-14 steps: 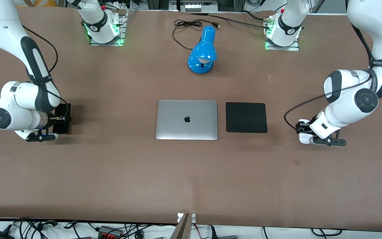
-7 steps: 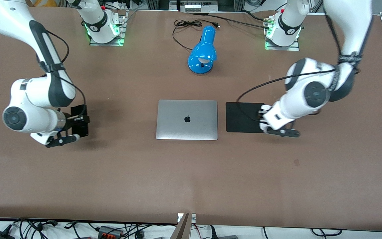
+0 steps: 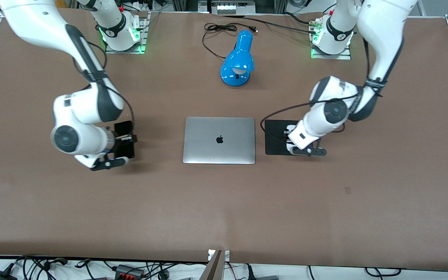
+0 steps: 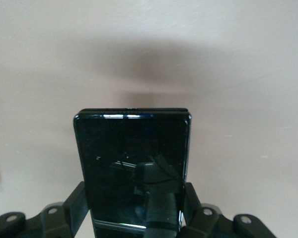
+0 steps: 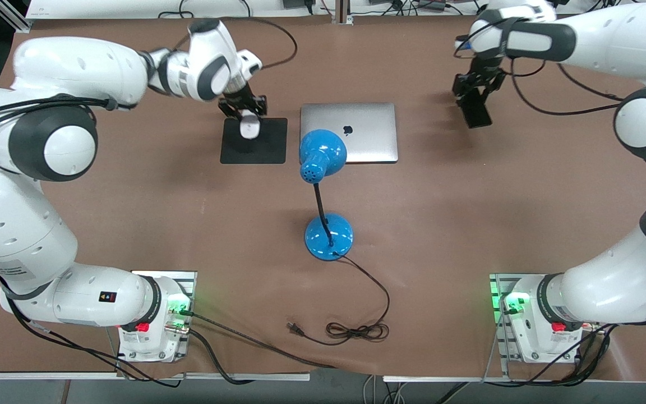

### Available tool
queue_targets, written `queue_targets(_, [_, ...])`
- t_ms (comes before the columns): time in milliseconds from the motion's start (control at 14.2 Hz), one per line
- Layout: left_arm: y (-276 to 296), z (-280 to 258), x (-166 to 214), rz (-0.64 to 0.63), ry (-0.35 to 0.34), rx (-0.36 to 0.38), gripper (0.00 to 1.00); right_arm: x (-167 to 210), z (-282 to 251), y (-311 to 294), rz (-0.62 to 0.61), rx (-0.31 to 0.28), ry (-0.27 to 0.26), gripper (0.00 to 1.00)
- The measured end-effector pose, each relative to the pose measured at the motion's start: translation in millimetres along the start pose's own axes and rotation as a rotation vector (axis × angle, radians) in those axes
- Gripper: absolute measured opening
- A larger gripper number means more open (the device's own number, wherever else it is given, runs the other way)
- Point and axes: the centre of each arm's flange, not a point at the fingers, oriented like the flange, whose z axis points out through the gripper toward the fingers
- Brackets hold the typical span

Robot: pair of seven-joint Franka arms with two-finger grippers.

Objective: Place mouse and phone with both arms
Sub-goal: 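Carry the phone beside the laptop while the left gripper carries the mouse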

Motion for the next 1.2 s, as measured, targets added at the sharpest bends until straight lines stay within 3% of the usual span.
queue_targets(424, [-3.0,27.4,-10.3,-0.012,0.012,-0.013,0.62,5.7,55.1,-55.9,0.076,-0.015,-0.039,0.79])
queue_targets(635, [-3.0,27.5,-10.3,-0.012,0.012,-0.012,0.62,6.1,69.5,-82.4,0.102,-0.02,-0.027,0.79])
queue_targets(706, [-3.1,27.4,-10.3,-0.013,0.012,-0.012,0.66,5.4,71.6,-92.8,0.113,-0.022,-0.018,0.79])
queue_targets(988, [-5.1,27.0,-9.3,-0.019,0.013,-0.012,1.0,0.3,78.4,-124.5,0.128,-0.032,-0.007,0.79])
queue_targets(1200, [-7.5,26.5,-8.3,-0.023,0.014,-0.013,1.0,4.0,91.2,-121.1,0.182,-0.029,-0.006,0.79])
